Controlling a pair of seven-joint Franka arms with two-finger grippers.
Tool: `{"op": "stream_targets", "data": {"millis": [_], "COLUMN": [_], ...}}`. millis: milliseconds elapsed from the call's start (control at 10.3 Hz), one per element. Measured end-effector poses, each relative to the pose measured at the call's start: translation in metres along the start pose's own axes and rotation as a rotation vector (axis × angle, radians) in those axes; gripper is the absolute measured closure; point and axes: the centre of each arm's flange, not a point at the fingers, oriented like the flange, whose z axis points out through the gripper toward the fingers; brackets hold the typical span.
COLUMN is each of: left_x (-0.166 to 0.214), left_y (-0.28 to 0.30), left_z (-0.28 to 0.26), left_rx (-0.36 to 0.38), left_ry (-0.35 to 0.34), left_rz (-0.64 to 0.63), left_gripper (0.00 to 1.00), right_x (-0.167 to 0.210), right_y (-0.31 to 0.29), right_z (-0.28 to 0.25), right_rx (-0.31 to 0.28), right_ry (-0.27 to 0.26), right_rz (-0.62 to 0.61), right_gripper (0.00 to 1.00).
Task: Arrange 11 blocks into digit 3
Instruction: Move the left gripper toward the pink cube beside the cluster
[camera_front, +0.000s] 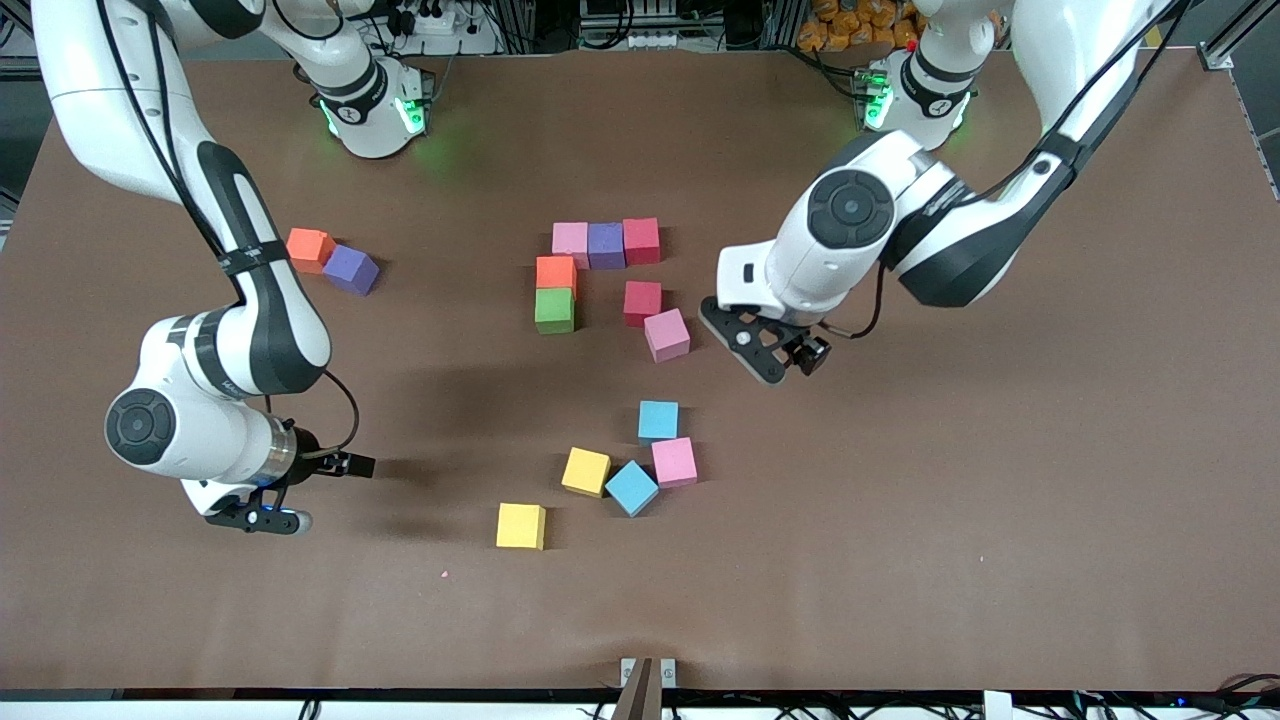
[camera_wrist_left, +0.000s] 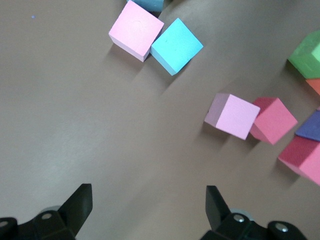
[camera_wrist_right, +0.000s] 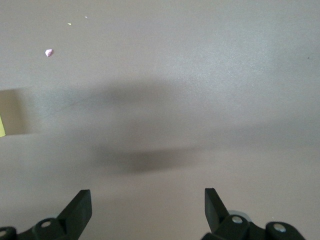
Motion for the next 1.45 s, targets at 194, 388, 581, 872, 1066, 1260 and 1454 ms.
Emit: {"op": "stream_targets", "data": {"millis": [194,388,581,872,1066,1260,1454], "left_x": [0.007,0.011,0.014,0.021,0.021,0.019,0.019], "left_y": [0.009,0.022,0.03,0.067,0.063,0.049,0.047], "left_z": [0.024,0.032,0.029,0.011,0.013,0.012,0.013], "left_rx": [-0.013,-0.011,-0.007,0.014,0.017,0.02,0.02], "left_ry": [-0.004,-0.015,-0.009,0.018,0.015,0.015,0.014], "left_rz": [-0.02,-0.052,-0.068,-0.13,-0.154,-0.176,-0.179], "left_gripper": [0.0,0.0,0.0,0.0,0.0,0.0,0.0], "right_x": [0.0,0.001,0.002,0.002,0.005,0.01,0.014], "right_y": [0.001,0.002,0.002,0.004,0.004,0.012,0.031], "right_z": [0.001,0.004,0.009,0.016,0.024,0.03,0.032], "right_rx": [-0.001,-0.001,0.0,-0.001,0.004,0.008,0.009], "right_ry": [-0.001,-0.003,0.001,-0.005,0.009,0.028,0.028], "right_rz": [0.001,0.002,0.003,0.005,0.005,-0.002,-0.011], "right_gripper": [0.0,0.0,0.0,0.0,0.0,0.0,0.0]}}
